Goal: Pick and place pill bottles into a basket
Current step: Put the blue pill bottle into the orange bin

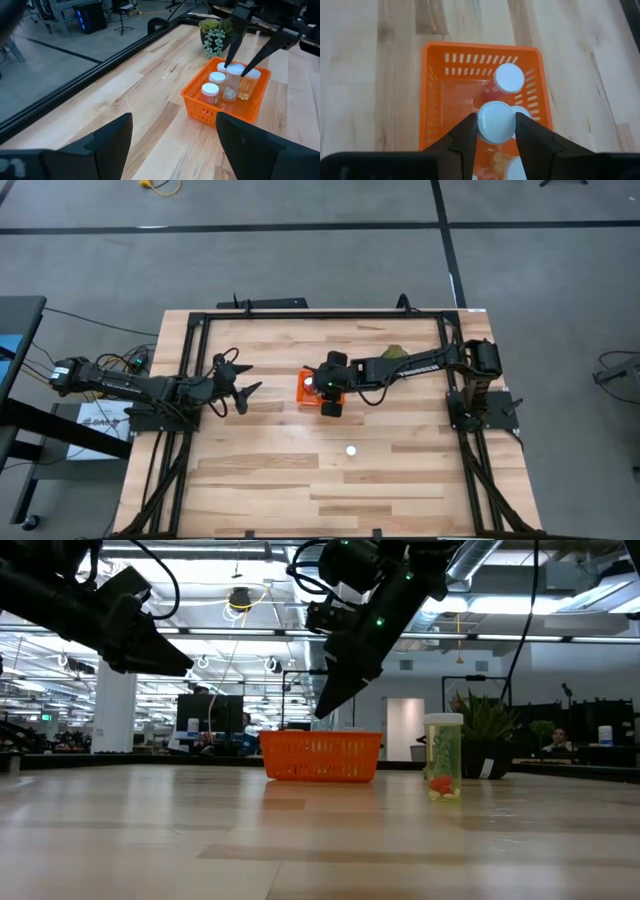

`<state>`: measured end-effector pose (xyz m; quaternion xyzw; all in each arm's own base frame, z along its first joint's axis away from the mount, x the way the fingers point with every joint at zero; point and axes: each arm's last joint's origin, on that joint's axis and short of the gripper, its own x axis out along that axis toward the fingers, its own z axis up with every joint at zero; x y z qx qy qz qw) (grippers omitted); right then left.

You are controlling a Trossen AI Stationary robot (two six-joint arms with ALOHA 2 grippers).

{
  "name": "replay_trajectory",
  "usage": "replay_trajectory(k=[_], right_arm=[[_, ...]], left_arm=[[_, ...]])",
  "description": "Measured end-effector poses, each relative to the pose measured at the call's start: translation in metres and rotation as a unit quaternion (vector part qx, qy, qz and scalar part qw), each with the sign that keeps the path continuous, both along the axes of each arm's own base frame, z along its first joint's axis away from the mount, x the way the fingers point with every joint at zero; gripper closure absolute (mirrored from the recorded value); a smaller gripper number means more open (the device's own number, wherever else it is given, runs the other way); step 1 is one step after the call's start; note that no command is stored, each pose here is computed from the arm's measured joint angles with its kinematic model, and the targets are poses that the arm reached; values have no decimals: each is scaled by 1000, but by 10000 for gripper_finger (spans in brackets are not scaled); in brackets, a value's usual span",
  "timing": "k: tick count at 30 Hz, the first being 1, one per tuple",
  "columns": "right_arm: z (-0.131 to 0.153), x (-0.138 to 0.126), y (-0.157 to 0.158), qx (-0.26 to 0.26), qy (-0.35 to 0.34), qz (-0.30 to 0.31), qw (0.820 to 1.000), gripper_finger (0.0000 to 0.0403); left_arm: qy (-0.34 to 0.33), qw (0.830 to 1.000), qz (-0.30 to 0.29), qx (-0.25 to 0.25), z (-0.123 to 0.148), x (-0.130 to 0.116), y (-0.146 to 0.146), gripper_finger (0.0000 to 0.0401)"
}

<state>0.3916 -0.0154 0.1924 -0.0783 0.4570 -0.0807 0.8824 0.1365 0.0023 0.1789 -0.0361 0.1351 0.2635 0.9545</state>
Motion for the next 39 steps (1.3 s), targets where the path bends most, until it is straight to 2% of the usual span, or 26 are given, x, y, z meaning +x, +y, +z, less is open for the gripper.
replay_trajectory(k=[17,26,34,39], right_arm=[[0,0,6,-5,1,4,1000,288],[-18,4,9,-3,24,6,1000,288],[-17,5,9,-2,18,6,1000,288],[-17,5,9,-2,18,6,1000,273]], left_arm=[[0,1000,1,0,0,0,0,124],[4,1000,0,4,0,0,0,124],[4,1000,8,7,0,0,1,124],[4,1000,8,7,0,0,1,124]])
